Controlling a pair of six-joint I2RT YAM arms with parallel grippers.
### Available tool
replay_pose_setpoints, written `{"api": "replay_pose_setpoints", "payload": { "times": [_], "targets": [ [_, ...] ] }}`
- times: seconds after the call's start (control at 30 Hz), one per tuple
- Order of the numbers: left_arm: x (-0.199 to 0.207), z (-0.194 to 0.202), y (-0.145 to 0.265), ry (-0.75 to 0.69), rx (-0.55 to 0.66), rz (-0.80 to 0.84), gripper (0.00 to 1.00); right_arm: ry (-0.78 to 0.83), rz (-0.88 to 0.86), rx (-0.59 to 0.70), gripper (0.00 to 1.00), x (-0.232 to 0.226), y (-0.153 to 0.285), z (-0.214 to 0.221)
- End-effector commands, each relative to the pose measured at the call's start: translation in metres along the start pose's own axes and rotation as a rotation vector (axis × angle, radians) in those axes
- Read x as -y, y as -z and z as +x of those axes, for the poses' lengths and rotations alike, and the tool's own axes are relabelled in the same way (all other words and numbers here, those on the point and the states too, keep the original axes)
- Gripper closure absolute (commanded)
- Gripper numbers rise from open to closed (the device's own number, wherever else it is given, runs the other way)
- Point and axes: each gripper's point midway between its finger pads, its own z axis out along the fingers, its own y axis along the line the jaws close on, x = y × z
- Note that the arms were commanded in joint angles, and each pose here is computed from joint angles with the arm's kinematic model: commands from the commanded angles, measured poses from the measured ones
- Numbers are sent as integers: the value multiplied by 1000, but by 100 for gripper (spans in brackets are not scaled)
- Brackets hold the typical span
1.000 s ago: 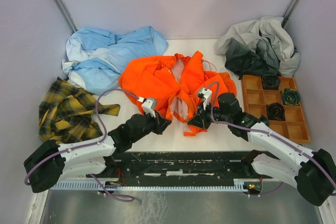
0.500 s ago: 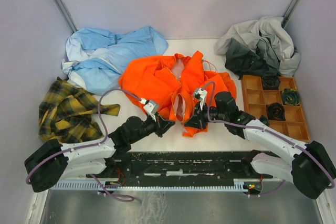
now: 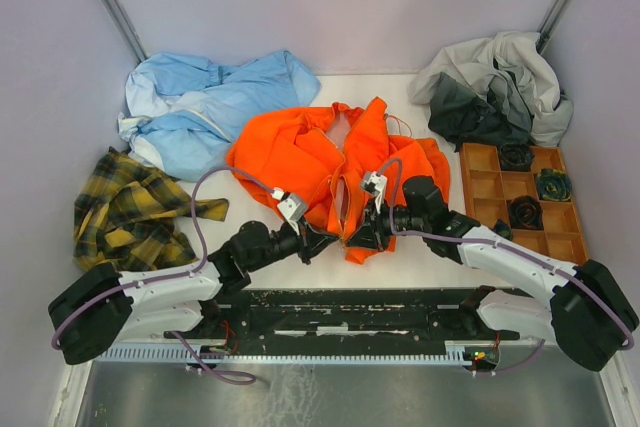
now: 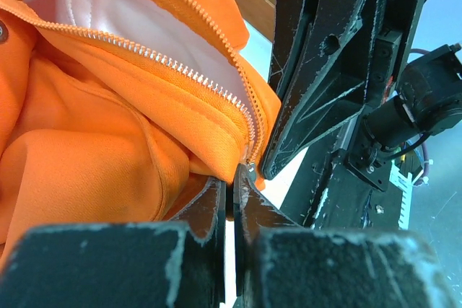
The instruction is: Zip up the jacket
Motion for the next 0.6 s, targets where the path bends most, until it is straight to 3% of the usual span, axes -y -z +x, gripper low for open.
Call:
{"api": "replay_pose_setpoints", "payload": {
  "times": [0.0, 0.57],
  "targets": [
    [20, -32, -5, -64, 100, 92, 97, 78, -44, 56, 100, -12, 0, -24],
    [14, -22, 1, -68, 74, 67, 97, 101, -8, 76, 100, -11, 6, -27]
  ]
}}
